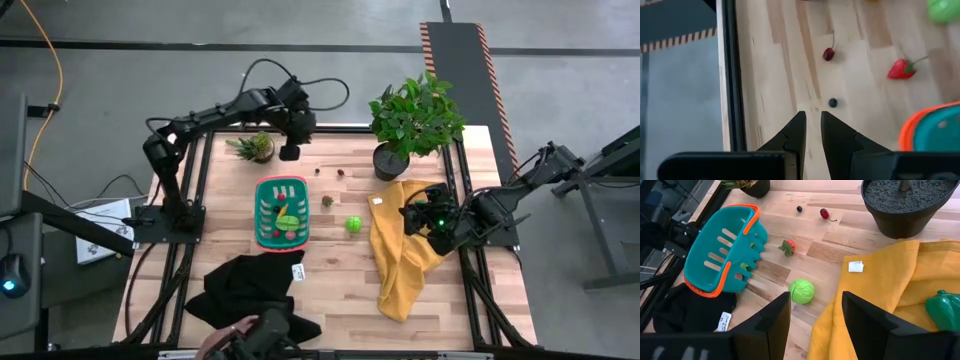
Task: Pick and placing Produce into tupperware
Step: Put the blueberry in the green basket
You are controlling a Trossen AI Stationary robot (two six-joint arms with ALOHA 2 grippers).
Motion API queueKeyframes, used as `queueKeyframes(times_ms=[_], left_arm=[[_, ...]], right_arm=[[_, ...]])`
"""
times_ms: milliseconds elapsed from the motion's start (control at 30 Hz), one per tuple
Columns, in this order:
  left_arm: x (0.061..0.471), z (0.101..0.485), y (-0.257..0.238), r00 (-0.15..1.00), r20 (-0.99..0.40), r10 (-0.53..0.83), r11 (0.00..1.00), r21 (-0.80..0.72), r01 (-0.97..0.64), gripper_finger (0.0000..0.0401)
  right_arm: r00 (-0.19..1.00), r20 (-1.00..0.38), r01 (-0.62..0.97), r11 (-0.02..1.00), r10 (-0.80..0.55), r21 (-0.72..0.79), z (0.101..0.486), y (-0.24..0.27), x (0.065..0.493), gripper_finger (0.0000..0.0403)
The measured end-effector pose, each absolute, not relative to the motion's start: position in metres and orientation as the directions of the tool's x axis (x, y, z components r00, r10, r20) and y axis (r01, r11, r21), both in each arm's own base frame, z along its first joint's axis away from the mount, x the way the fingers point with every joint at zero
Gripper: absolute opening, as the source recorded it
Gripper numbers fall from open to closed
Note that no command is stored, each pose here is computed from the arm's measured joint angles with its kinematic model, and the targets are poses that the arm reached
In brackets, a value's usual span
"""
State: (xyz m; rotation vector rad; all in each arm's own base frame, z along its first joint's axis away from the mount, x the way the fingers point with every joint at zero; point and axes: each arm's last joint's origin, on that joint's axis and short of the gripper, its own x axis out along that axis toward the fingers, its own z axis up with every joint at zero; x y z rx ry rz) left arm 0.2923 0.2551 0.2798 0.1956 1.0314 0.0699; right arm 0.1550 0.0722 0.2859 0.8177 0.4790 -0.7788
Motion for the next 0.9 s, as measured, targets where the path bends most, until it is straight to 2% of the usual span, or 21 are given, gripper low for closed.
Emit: queueKeyframes(times_ms=[133, 567, 767, 900], left_arm=[[0.3, 0.26, 0.26, 0.462, -0.876, 0.141, 0.977, 0.197, 0.076, 0.0049], [0.315, 0.223, 0.26, 0.376, -0.923, 0.087, 0.996, 0.092, -0.006, 0.0049], [0.319, 0.223, 0.263, 0.397, -0.909, 0.13, 0.981, 0.177, 0.083, 0.0049], [0.321, 0.224, 0.264, 0.413, -0.9, 0.142, 0.981, 0.183, 0.061, 0.0049]], right_arm=[[0.632, -0.648, 0.77, 0.438, -0.425, 0.464, 0.286, 0.072, 0.155, 0.0169], [0.629, -0.648, 0.775, 0.412, -0.429, 0.48, 0.286, 0.071, 0.156, 0.0169], [0.621, -0.647, 0.783, 0.395, -0.443, 0.481, 0.286, 0.068, 0.157, 0.0169], [0.624, -0.644, 0.781, 0.39, -0.442, 0.488, 0.286, 0.068, 0.158, 0.0169]])
